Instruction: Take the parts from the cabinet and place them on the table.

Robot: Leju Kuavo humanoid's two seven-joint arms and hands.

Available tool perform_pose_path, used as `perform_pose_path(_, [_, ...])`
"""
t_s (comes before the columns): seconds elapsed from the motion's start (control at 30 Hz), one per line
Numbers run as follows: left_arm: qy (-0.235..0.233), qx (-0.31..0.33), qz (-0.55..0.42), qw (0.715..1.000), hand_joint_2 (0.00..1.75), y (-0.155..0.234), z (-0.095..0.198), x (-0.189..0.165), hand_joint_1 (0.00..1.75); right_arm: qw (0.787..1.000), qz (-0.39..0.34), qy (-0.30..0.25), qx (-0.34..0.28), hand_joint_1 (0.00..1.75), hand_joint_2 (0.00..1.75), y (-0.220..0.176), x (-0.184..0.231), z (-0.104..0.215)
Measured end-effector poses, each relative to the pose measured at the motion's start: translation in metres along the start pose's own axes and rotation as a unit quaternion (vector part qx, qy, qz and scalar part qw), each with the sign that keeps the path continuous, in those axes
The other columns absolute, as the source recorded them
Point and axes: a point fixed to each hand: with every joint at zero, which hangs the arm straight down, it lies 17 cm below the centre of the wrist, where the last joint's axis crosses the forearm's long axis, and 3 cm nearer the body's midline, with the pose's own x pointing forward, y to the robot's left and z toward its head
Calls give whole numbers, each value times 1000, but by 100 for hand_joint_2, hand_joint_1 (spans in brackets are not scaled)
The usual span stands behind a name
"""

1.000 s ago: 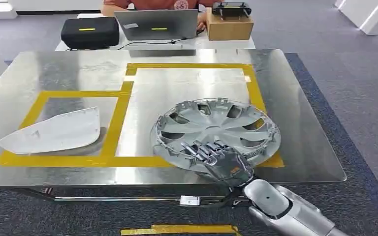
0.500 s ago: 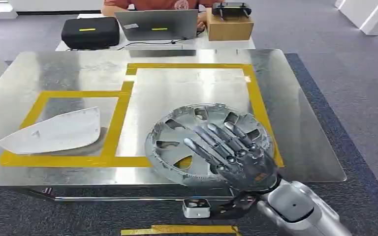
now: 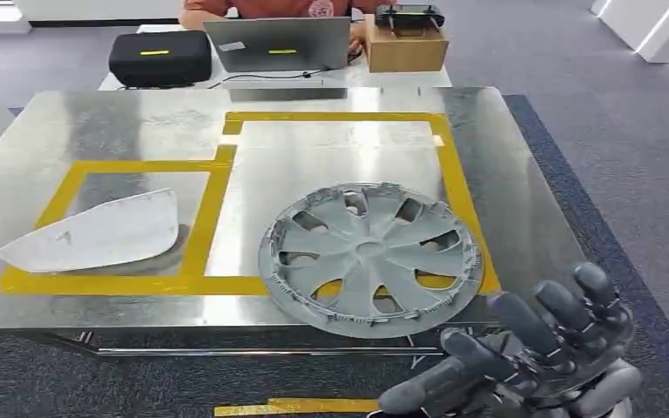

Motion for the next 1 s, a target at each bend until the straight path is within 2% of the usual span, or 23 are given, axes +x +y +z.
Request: perform_pose_path(1.0, [4,-5,6,1000,0,-9,1,1,0,999,30,19,3,0,0,-10,-10,1])
